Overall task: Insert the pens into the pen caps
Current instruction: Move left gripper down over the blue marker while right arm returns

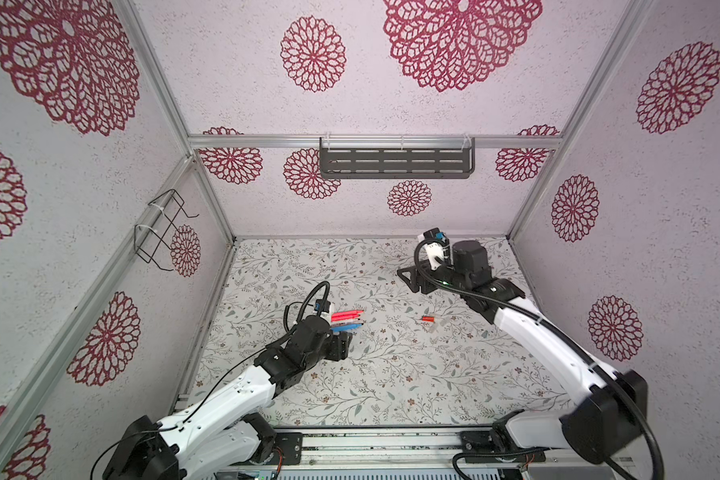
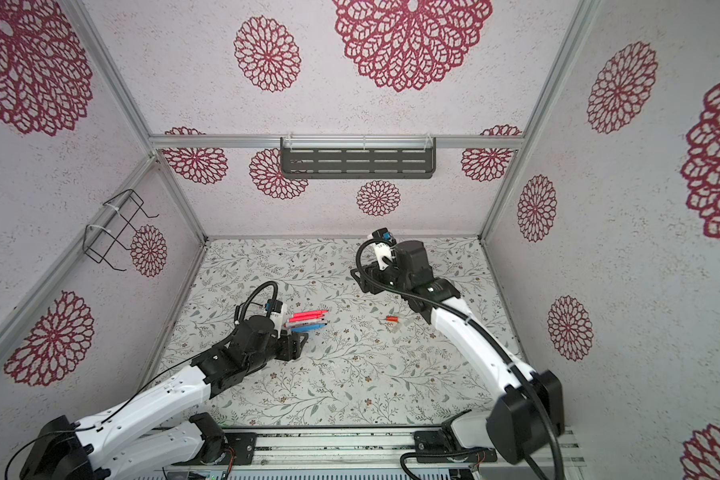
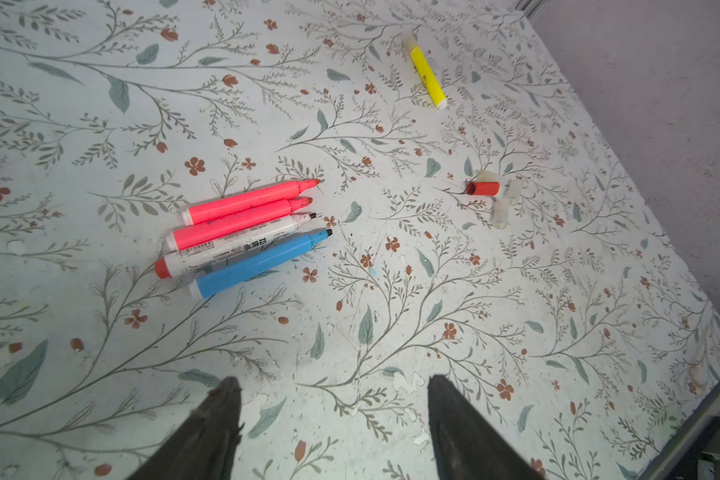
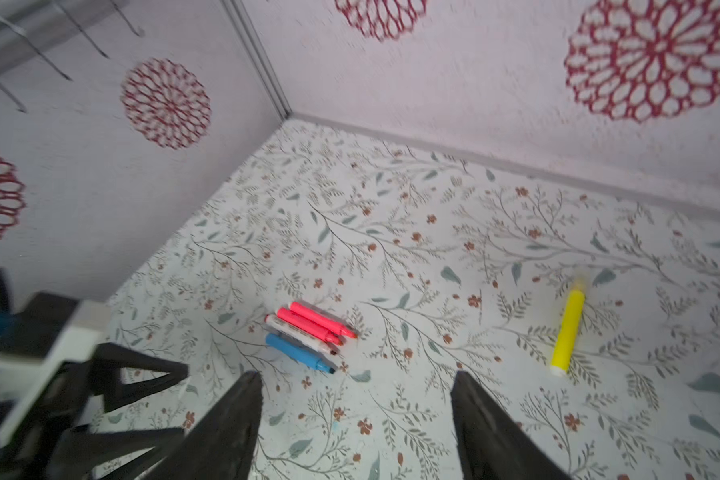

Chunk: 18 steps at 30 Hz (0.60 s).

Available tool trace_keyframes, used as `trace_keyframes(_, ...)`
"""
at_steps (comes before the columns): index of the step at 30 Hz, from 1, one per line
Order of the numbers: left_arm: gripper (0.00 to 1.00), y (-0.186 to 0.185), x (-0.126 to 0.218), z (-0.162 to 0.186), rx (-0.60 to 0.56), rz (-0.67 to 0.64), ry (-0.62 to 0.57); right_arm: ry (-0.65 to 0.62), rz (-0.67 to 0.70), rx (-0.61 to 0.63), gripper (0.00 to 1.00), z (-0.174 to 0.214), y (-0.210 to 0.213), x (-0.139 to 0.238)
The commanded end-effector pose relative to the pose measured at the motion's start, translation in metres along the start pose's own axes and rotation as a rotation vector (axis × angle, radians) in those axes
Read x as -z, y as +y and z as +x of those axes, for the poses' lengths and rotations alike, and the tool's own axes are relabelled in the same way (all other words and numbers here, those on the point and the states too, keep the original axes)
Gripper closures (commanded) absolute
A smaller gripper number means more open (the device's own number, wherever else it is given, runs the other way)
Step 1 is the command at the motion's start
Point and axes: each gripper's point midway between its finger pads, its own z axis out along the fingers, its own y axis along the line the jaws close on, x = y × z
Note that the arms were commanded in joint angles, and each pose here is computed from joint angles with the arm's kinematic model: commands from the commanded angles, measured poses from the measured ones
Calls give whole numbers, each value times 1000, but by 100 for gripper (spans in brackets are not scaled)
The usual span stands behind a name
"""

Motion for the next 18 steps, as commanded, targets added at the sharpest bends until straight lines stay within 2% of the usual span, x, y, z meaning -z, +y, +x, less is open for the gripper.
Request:
trace_keyframes(1,27,-3,-8,-16,-35,8,16,-34,-75,-27,25,22,13,11)
trace_keyframes(7,27,13,-41,-18,-119,-59,143,-88,-152,-81,17,58,38,57)
trace_keyframes(13,29,15,-74,-5,-205,-62,278,-126,-178,-85,10,74,48,89)
trace_keyframes(18,29,22,-92,1,-260,-77,339,-103,-180,-93,9,89,48,94)
